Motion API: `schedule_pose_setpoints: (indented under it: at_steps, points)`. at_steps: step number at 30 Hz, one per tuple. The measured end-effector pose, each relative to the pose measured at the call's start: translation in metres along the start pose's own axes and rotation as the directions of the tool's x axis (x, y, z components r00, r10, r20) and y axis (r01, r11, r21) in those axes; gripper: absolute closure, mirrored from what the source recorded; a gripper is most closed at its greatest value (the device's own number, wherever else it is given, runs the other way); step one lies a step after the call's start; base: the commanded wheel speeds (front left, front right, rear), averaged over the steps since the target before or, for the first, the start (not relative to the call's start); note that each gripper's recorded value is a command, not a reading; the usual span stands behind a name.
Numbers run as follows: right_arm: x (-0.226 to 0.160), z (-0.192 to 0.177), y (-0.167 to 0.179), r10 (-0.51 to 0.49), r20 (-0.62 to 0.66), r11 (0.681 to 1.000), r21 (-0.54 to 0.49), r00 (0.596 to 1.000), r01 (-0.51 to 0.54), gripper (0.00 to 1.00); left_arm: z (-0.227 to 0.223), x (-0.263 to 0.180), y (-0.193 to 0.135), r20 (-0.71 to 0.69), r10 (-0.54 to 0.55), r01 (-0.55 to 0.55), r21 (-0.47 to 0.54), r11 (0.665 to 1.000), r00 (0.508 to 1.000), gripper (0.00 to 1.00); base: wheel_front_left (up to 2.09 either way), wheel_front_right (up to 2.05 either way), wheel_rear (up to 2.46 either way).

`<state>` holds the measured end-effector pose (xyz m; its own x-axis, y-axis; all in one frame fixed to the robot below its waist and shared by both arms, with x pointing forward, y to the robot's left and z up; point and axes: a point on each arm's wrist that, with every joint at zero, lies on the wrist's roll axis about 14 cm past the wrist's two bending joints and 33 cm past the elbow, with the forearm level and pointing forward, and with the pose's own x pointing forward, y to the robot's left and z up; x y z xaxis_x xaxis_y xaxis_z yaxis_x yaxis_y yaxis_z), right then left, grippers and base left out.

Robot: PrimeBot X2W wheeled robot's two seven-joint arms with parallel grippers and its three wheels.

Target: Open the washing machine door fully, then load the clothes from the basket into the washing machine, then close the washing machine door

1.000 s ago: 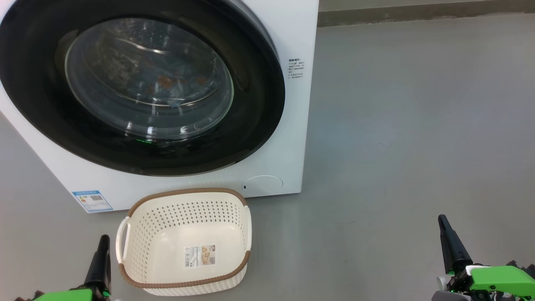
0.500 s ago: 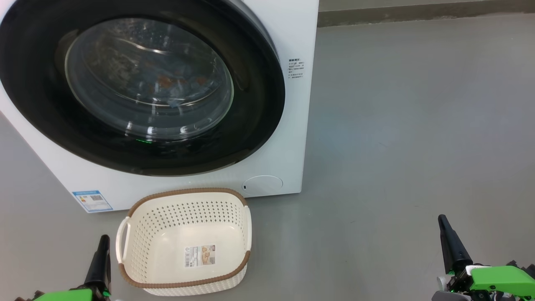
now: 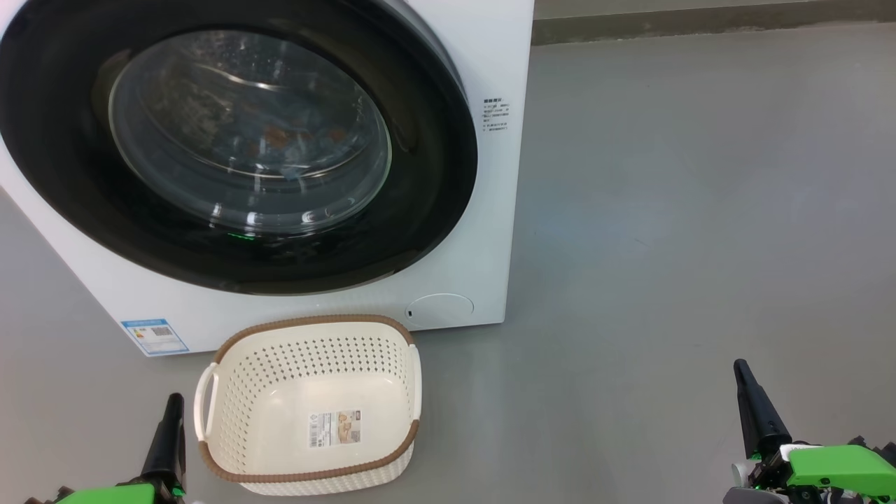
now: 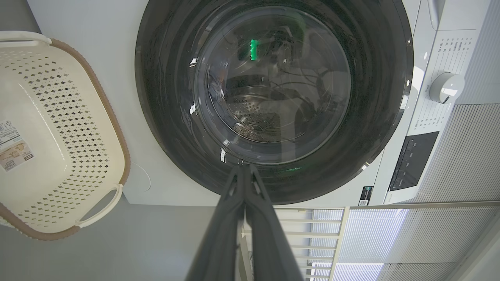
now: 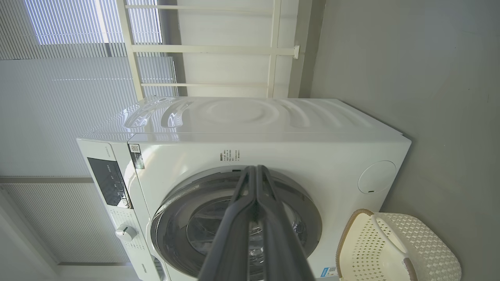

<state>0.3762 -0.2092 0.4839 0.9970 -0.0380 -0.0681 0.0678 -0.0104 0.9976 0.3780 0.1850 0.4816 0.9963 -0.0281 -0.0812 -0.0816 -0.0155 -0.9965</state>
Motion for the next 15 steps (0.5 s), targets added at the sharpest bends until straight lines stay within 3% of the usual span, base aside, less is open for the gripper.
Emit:
schedule_pose_setpoints:
  at_steps: [15]
  points:
    - [0.0, 0.0, 0.0, 0.0, 0.0, 1.0, 0.0, 1.0, 0.0, 1.0, 0.0, 0.0, 0.0, 0.0, 0.0, 0.0, 0.0, 1.0, 1.0, 1.0, 0.0, 0.0, 0.0]
